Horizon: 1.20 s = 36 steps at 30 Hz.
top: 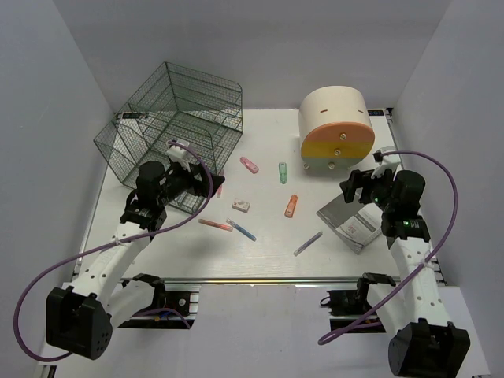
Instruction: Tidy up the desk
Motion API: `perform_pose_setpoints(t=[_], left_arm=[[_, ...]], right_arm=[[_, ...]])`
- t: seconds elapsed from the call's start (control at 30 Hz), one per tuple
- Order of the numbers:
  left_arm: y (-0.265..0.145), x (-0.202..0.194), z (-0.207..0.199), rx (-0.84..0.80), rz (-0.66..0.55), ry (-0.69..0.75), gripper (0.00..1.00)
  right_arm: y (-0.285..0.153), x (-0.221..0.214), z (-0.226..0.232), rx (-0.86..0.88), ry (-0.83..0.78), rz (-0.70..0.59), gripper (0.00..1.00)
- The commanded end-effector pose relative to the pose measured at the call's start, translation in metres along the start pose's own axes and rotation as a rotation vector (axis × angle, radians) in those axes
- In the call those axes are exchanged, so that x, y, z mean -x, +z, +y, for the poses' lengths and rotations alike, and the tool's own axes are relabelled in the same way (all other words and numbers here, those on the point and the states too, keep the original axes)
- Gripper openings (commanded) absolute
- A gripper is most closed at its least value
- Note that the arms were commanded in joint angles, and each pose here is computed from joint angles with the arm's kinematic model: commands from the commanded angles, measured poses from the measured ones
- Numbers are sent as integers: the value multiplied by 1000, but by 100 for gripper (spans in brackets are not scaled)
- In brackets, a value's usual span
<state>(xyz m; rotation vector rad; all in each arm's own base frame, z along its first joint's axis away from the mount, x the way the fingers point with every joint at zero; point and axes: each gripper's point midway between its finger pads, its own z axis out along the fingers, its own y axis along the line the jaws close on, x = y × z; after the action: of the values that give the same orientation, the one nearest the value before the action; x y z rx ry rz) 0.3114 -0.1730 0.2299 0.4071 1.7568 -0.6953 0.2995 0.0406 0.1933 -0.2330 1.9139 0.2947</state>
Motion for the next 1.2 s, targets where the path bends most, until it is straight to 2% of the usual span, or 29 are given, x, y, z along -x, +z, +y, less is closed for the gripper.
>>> perform_pose_setpoints(t=[0.0,0.13,0.2,0.27,0.3,0.33,0.4,0.43,0.5,0.53,0.57,0.6,0.63,0.67,0.7,0.73,0.77,0.8,0.87,0.9,0.93,1.17], left_arm=[[-5,17,-10,-35,-38,14,98],[-6,19,-11,-32,-47,7,98],[-6,19,-11,-28,-46,-2,98],[-6,20,-10,-25,-50,-13,93],[-6,21,-11,-26,-54,-12,87],[-5,21,-12,-35,-51,-13,68],[-4,23,-15,-52,-50,-22,39],[-4,23,-16,-57,-47,-27,18],[-3,24,-18,-66,-44,-30,8],[-4,24,-18,-69,-44,-31,8],[-4,25,-19,-68,-46,-31,13],[-4,25,-18,-66,-48,-30,23],[-4,25,-19,-68,-49,-32,37],[-5,27,-19,-68,-53,-33,62],[-5,27,-20,-71,-52,-33,68],[-5,27,-20,-71,-52,-33,71],[-5,26,-19,-67,-50,-35,74],[-6,25,-18,-62,-50,-33,75],[-5,25,-17,-57,-48,-32,76],[-6,26,-17,-54,-50,-30,76],[-6,26,-17,-54,-50,-29,76],[-4,24,-17,-60,-45,-32,77]], right_arm=[[-7,25,-1,-9,-43,-71,89],[-6,8,3,43,-169,-46,89],[-9,-3,17,144,-286,-7,89],[-14,8,19,157,-340,-4,89],[-17,14,13,124,-360,1,89],[-20,12,11,113,-355,35,89],[-28,38,-6,11,-397,27,89],[-29,38,-10,-8,-397,55,89],[-35,50,-19,-46,-460,77,89],[-32,50,-19,-36,-462,89,89],[-33,48,-13,3,-459,103,89],[-33,53,-6,48,-462,92,89],[-29,51,2,82,-402,85,89],[-25,65,6,102,-426,21,89],[-19,62,16,159,-352,6,86],[-10,63,22,183,-258,2,76],[-3,77,23,188,-218,-47,43],[8,81,21,196,-156,-36,34],[19,92,19,185,-17,-35,23],[30,95,15,179,33,-19,24],[34,96,14,169,114,-11,34],[72,102,1,140,285,-31,56]])
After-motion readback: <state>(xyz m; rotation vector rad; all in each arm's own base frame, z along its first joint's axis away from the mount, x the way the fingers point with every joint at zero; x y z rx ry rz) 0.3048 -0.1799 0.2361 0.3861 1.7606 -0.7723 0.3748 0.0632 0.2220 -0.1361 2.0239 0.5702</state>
